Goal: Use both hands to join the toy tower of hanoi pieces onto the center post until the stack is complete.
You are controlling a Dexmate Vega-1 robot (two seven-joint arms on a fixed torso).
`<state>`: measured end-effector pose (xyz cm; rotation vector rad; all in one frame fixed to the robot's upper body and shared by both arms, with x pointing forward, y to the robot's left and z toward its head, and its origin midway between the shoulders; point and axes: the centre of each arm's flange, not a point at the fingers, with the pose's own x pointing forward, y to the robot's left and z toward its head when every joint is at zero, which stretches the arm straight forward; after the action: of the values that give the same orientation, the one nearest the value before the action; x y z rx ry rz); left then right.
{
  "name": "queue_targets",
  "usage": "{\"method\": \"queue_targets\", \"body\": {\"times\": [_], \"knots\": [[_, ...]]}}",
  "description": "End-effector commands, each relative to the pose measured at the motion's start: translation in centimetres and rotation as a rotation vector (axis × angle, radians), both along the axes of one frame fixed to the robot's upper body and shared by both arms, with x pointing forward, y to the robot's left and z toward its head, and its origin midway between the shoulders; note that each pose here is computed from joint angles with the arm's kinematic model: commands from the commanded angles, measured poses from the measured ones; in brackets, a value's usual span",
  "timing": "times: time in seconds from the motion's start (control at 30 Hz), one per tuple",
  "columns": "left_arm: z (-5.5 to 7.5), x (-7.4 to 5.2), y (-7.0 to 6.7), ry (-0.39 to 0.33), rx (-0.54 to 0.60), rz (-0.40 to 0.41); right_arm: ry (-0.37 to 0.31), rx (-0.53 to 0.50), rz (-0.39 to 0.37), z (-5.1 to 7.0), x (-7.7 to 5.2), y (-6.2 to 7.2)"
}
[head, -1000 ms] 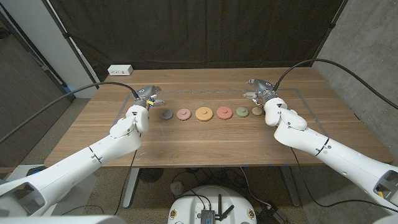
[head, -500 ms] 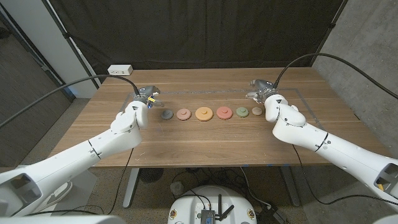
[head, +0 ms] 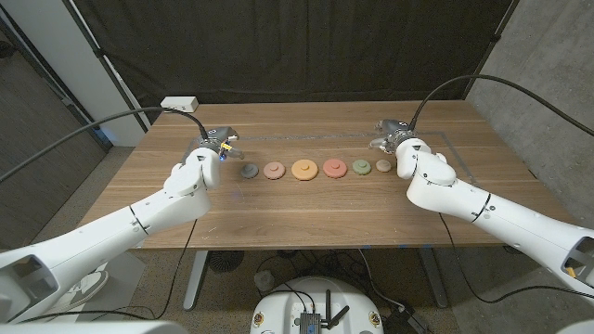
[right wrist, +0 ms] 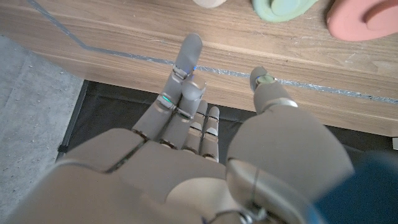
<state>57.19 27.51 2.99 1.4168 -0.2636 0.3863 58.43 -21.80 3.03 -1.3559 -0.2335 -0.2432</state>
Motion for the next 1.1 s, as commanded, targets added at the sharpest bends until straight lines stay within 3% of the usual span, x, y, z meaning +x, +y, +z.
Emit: {"method": "queue_targets", "body": {"times": [0.03, 0.37, 0.6, 0.9, 1.1], "knots": [[-0.2, -0.2, 0.0, -0.01, -0.007, -0.024, 0.05, -0.028, 0.048, -0.8, -0.2, 0.0], [-0.9, -0.7, -0.9, -0.039, -0.04, -0.029, 0.076, -0.063, 0.097, -1.3, -0.8, -0.4], [-1.6, -0.8, -1.0, -0.141, -0.062, -0.065, 0.098, -0.118, 0.123, -1.4, -1.6, -0.5], [-1.0, -0.7, -0.6, -0.131, -0.048, -0.093, 0.073, -0.103, 0.099, -2.0, -2.5, 0.0], [-0.9, -0.1, 0.2, -0.09, -0.033, -0.122, 0.064, -0.087, 0.092, -2.5, -2.3, 1.0]]}}
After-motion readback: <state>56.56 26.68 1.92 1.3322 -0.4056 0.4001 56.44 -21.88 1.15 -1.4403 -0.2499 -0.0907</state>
